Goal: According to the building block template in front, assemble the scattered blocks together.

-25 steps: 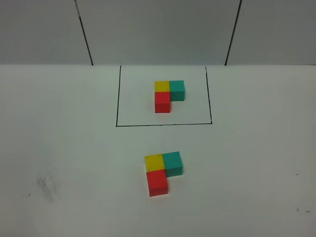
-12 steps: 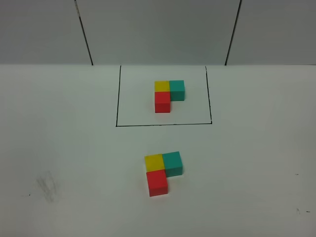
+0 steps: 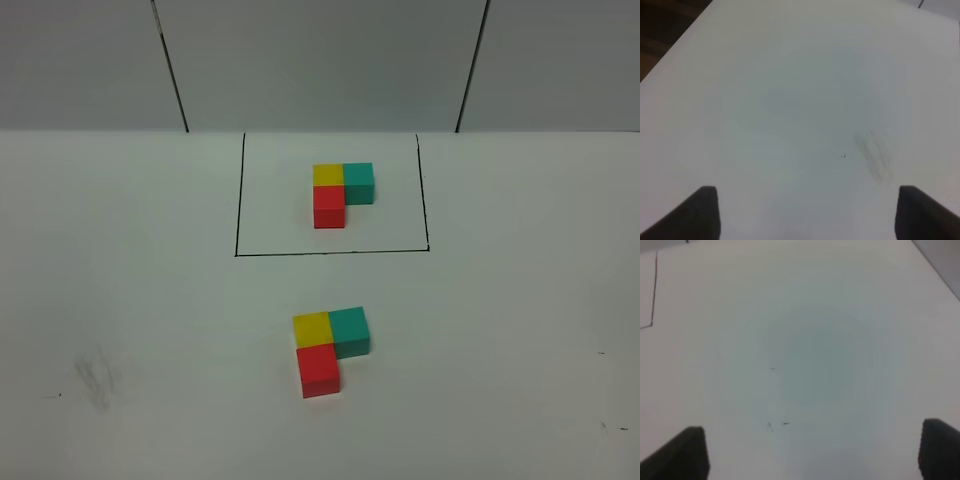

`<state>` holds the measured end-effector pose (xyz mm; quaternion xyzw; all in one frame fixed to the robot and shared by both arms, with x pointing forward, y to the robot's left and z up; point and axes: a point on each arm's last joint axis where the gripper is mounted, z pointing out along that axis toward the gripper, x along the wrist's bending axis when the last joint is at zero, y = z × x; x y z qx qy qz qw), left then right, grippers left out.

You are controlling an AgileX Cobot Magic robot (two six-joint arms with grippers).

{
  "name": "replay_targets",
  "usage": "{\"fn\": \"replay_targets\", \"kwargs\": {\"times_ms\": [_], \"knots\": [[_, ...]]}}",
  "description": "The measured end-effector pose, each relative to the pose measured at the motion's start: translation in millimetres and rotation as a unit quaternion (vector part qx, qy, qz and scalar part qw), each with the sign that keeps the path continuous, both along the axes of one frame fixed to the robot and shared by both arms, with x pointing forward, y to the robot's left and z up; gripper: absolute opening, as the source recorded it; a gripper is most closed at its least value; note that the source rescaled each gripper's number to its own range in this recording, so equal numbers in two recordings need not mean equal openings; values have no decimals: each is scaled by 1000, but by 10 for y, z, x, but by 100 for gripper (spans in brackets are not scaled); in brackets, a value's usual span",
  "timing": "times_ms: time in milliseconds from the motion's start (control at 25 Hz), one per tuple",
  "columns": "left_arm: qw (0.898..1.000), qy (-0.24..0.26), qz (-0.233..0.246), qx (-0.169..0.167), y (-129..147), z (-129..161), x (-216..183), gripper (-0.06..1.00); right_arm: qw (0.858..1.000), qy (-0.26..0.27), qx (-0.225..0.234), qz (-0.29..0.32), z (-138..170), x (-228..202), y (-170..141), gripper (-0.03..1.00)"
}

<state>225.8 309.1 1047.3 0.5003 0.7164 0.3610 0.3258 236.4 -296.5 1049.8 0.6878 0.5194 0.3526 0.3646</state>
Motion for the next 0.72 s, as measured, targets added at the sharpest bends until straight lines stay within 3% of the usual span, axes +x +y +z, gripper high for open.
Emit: {"fn": "replay_targets", "kwargs": {"times_ms": [280,720], "knots": [[1000,0,0,0,0,0,0,65,996,-10,0,85,-2,-34,-3,86],[1000,0,0,0,0,0,0,65,996,-11,1,94,-2,-35,-2,86]]}}
